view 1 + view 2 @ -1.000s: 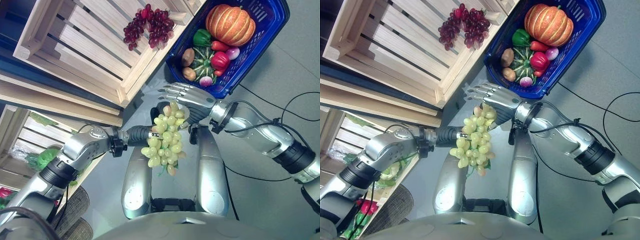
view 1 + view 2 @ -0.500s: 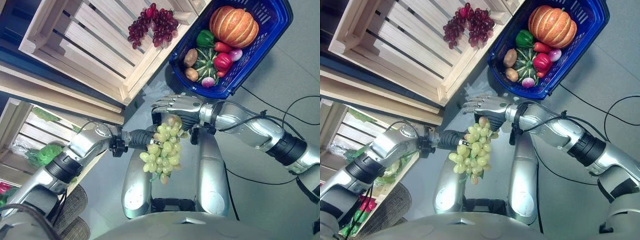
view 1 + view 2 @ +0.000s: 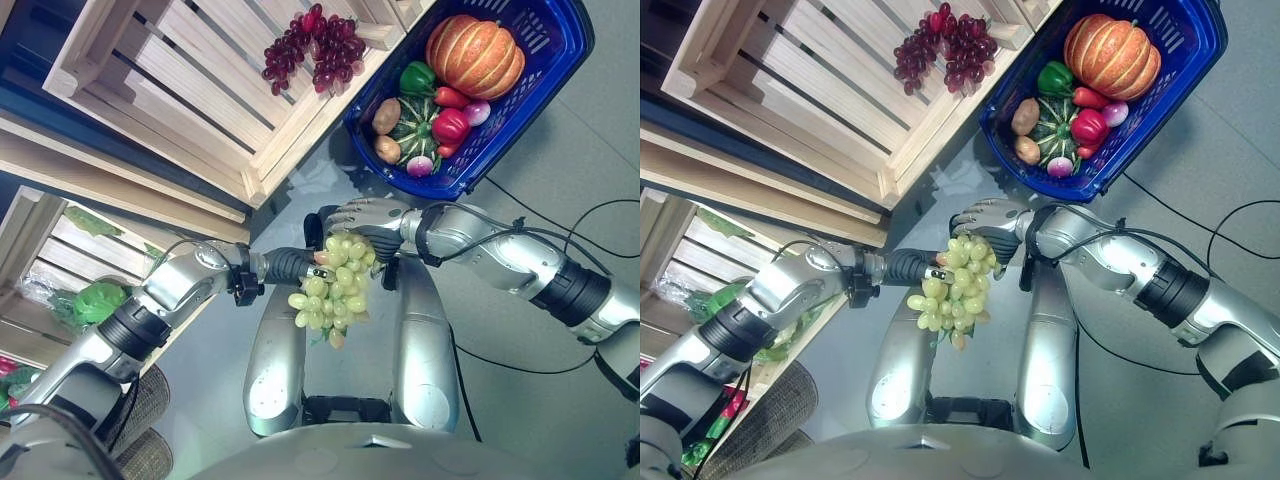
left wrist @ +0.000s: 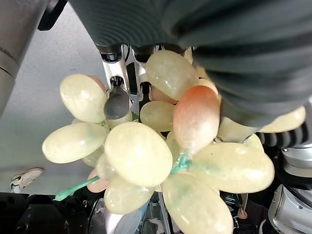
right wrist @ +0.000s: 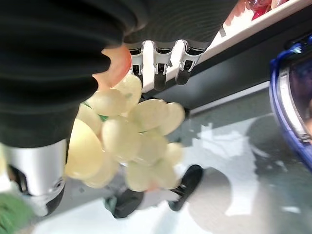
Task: Pick up fruits and vegetables into the basket
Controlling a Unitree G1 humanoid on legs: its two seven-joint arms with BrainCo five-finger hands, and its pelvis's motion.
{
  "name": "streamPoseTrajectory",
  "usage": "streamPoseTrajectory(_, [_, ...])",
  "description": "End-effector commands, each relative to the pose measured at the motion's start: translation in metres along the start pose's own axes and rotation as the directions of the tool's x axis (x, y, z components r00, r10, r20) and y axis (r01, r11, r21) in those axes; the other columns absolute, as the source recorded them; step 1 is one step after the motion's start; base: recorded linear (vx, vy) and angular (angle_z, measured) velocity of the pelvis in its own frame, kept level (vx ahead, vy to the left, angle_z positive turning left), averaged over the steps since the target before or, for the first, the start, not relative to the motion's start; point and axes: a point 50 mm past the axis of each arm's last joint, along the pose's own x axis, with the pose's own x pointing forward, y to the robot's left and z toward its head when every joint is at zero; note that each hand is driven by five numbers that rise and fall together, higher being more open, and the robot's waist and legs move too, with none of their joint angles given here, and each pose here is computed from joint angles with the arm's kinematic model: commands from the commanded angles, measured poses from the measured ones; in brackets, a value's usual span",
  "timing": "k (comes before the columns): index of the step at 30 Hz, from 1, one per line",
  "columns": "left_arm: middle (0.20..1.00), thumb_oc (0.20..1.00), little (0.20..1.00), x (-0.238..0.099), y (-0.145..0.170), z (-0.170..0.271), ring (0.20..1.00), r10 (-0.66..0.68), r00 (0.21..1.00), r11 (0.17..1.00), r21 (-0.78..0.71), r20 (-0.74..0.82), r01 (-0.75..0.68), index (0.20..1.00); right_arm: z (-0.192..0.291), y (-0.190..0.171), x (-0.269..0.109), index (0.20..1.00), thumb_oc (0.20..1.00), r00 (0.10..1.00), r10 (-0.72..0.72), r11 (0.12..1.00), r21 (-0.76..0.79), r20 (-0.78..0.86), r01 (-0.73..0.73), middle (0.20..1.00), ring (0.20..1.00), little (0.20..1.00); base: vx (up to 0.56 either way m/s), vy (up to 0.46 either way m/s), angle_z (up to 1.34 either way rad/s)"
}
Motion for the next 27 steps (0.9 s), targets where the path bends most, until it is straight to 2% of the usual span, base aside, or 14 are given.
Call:
streamPoseTrajectory(1, [0.2,0.2,0.2,0.002,-0.019,0.005,0.2,-0.067,0.993,0.998,0.03,0.102,0.064,0.2,0.006,-0.005,-0.002,1.0,1.0,0.999,0.039,0.997,-0.073,0.011,-0.038,1.0,1.0,1.0,0.0,0.0,0.0])
streamPoseTrajectory(9, [0.2,0.2,0.2,0.001,-0.022,0.008,0.2,-0.063,0.99,0.997,0.042,0.129,0.058,0.2,0.004,0.0,-0.002,1.0,1.0,0.996,0.089,0.995,-0.04,-0.03,-0.09,1.0,1.0,1.0,0.0,0.0,0.0])
streamPoseTrajectory(10, [0.2,0.2,0.2,0.001,-0.022,0.008,0.2,-0.07,0.989,0.997,0.045,0.131,0.065,0.2,0.003,0.0,-0.001,0.843,0.843,0.995,0.093,0.995,-0.034,-0.036,-0.094,0.843,0.843,0.843,0.0,0.0,0.0])
streamPoseTrajectory(11, [0.2,0.2,0.2,0.001,-0.023,0.008,0.2,-0.079,0.988,0.996,0.045,0.134,0.073,0.2,0.002,0.002,-0.001,0.401,0.401,0.993,0.107,0.994,-0.017,-0.041,-0.107,0.401,0.401,0.401,0.0,0.0,0.0])
streamPoseTrajectory(12, [0.2,0.2,0.2,0.003,-0.025,0.009,0.2,-0.099,0.986,0.995,0.043,0.137,0.093,0.2,0.003,0.003,0.0,0.2,0.2,0.994,0.098,0.995,0.003,-0.042,-0.098,0.2,0.2,0.2,0.0,0.0,0.0])
streamPoseTrajectory(19, [0.2,0.2,0.2,0.012,-0.037,0.014,0.2,-0.192,0.963,0.981,0.021,0.19,0.192,0.2,0.004,-0.002,0.005,0.2,0.2,0.998,-0.066,0.986,0.152,0.001,0.065,0.2,0.2,0.2,0.0,0.0,0.0])
streamPoseTrajectory(27, [0.2,0.2,0.2,0.028,-0.049,0.022,0.2,-0.285,0.93,0.954,-0.028,0.232,0.299,0.2,0.014,-0.013,0.016,0.2,0.2,0.967,-0.251,0.913,0.344,0.044,0.222,0.2,0.2,0.2,0.0,0.0,0.0])
